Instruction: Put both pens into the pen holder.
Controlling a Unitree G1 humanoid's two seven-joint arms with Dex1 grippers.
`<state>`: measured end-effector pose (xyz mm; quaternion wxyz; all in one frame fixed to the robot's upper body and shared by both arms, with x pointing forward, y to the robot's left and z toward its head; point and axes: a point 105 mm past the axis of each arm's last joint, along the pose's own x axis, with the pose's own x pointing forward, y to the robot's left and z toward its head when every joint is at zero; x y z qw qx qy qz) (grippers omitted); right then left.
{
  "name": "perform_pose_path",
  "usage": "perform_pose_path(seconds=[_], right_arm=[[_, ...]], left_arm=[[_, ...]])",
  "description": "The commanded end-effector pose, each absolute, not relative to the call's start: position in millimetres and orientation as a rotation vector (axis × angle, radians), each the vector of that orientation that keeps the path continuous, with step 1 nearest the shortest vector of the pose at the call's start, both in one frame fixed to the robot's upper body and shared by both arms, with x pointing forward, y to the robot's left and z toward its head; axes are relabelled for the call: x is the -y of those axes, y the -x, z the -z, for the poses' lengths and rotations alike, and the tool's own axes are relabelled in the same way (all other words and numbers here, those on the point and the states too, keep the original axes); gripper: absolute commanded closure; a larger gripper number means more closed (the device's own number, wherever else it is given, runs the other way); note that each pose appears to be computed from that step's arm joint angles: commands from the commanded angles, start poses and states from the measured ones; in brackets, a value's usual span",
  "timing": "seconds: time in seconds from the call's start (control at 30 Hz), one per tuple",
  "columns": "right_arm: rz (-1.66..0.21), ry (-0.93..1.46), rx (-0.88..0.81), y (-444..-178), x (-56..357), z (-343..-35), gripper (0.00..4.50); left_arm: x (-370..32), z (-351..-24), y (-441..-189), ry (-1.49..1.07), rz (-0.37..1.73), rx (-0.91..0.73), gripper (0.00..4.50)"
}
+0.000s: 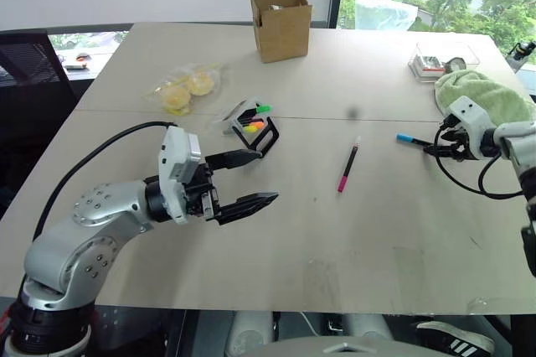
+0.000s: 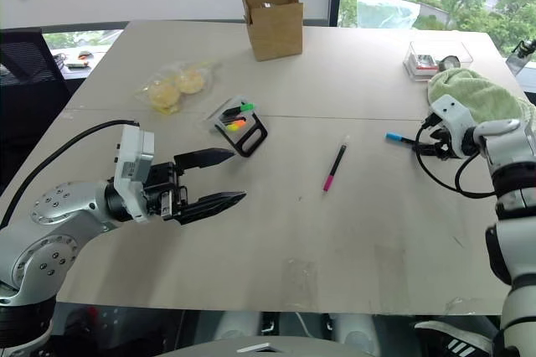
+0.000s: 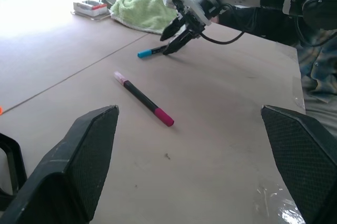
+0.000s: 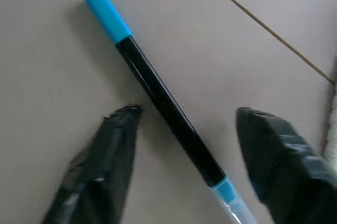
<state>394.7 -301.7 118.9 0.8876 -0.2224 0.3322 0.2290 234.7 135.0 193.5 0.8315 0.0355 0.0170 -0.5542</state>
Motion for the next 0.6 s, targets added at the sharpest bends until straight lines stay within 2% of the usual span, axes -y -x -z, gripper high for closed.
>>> perform_pose_path(seconds=[0.03,0.1,0.13,0.23,0.33,0.47,0.53,0.6], right_arm=[[-0.481,0.456,-0.792,-382.1,318.3,-108.8,3.30],[-0.502,0.378,-0.828,-376.5,318.3,-110.1,4.29],[-0.513,0.337,-0.834,-374.4,317.6,-111.8,4.47],[-0.567,0.147,-0.794,-368.8,309.2,-126.9,4.47],[-0.667,-0.092,-0.647,-359.8,283.2,-163.7,4.47],[-0.891,-0.226,-0.460,-307.9,211.3,-210.6,4.47],[-0.981,-0.200,-0.400,-275.5,175.6,-216.3,4.47],[-1.016,-0.168,-0.338,-257.9,152.8,-215.9,4.47]], left_arm=[[-125.0,-202.9,-230.0,-0.070,1.190,0.014,0.00],[-120.1,-207.2,-234.4,-0.011,1.161,0.031,0.00],[-118.0,-209.0,-238.0,0.026,1.139,0.032,0.00],[-103.8,-216.3,-246.8,0.233,1.122,0.010,0.00],[-85.3,-219.9,-255.5,0.414,1.129,-0.050,0.00],[-60.1,-217.5,-269.5,0.602,1.128,-0.159,0.00],[-46.3,-219.6,-277.5,0.673,1.133,-0.175,0.00],[-36.1,-223.5,-284.1,0.715,1.143,-0.182,0.00]])
